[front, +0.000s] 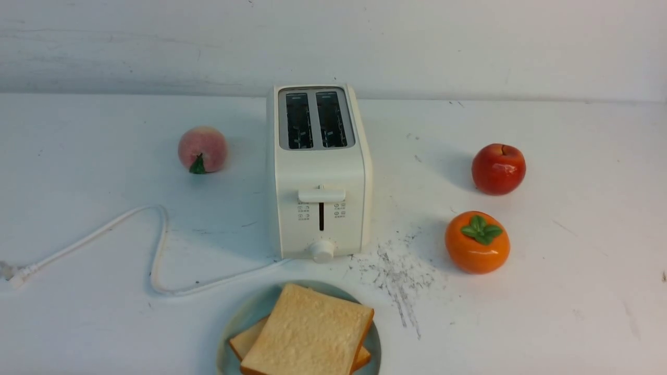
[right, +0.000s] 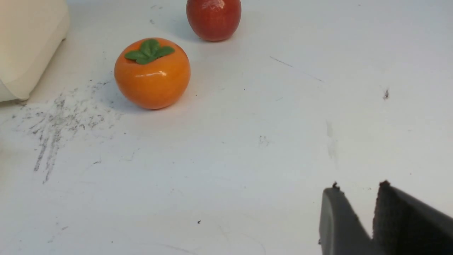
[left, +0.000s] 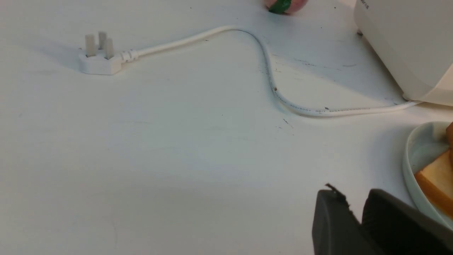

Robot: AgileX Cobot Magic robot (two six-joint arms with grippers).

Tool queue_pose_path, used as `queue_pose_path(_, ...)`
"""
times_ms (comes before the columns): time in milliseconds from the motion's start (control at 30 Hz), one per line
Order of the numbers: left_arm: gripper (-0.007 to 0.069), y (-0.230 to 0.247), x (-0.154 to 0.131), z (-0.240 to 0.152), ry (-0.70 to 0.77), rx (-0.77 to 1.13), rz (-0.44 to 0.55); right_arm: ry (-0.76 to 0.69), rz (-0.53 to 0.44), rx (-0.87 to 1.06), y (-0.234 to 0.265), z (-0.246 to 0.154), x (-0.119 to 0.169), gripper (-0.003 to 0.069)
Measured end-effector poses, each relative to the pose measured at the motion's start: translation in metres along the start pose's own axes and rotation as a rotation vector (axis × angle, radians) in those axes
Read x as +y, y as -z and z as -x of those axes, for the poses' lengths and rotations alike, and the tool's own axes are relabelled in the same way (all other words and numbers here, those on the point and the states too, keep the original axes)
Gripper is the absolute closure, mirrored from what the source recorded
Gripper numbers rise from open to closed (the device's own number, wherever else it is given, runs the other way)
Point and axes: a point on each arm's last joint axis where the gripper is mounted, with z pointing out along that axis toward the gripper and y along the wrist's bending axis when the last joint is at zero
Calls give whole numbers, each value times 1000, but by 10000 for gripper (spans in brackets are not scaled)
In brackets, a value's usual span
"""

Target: Take toasted bread from bread machine on white table place on plate.

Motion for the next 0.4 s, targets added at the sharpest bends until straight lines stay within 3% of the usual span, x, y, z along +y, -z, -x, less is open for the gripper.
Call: queue_pose_path(400, 482, 0, 0, 0, 0, 0, 0, 0, 0, 0, 0, 0, 0, 472)
